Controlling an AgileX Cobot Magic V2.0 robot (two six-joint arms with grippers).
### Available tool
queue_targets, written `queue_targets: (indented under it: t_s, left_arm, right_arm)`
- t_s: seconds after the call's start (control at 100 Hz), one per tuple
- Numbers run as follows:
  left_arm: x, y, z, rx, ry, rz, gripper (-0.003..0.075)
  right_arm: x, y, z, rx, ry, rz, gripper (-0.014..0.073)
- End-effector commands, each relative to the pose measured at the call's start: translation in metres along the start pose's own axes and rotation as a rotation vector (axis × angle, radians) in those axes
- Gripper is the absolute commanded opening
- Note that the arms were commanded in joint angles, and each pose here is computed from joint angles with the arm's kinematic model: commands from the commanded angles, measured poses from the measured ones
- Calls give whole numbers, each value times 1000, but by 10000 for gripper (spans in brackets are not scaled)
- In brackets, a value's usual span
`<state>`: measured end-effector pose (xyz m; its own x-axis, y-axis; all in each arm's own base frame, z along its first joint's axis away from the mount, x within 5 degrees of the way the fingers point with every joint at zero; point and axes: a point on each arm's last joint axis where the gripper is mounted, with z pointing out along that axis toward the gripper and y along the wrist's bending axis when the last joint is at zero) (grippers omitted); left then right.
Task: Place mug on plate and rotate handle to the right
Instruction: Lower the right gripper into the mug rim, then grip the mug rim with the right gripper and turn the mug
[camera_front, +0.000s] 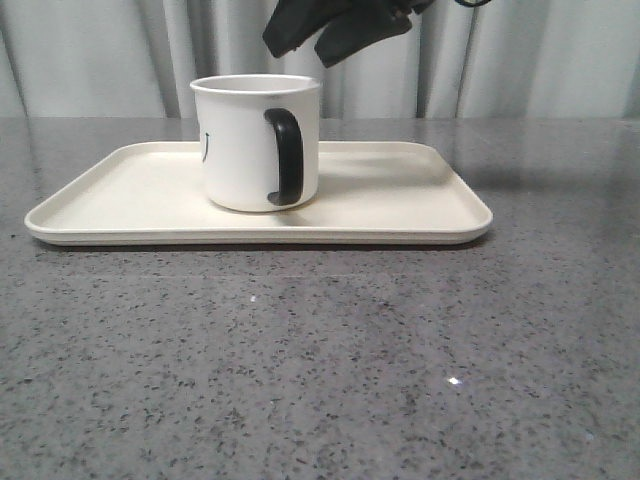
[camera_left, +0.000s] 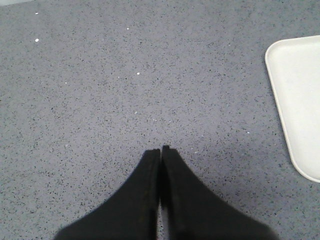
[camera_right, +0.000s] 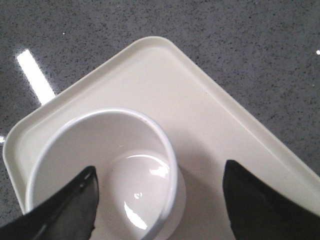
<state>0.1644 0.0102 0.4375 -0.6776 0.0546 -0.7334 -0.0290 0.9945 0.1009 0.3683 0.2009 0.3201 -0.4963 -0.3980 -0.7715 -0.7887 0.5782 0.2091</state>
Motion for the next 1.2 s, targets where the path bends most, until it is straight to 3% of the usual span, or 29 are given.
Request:
queue_targets:
  t_s: [0.0, 1.19]
  left_arm:
    - [-8, 2, -10, -10, -87, -11, -20]
    - [-8, 2, -9, -10, -85, -11, -20]
  right_arm:
    - [-19, 8, -18, 18, -88, -27, 528]
    - [-6, 4, -5, -19, -5, -23, 528]
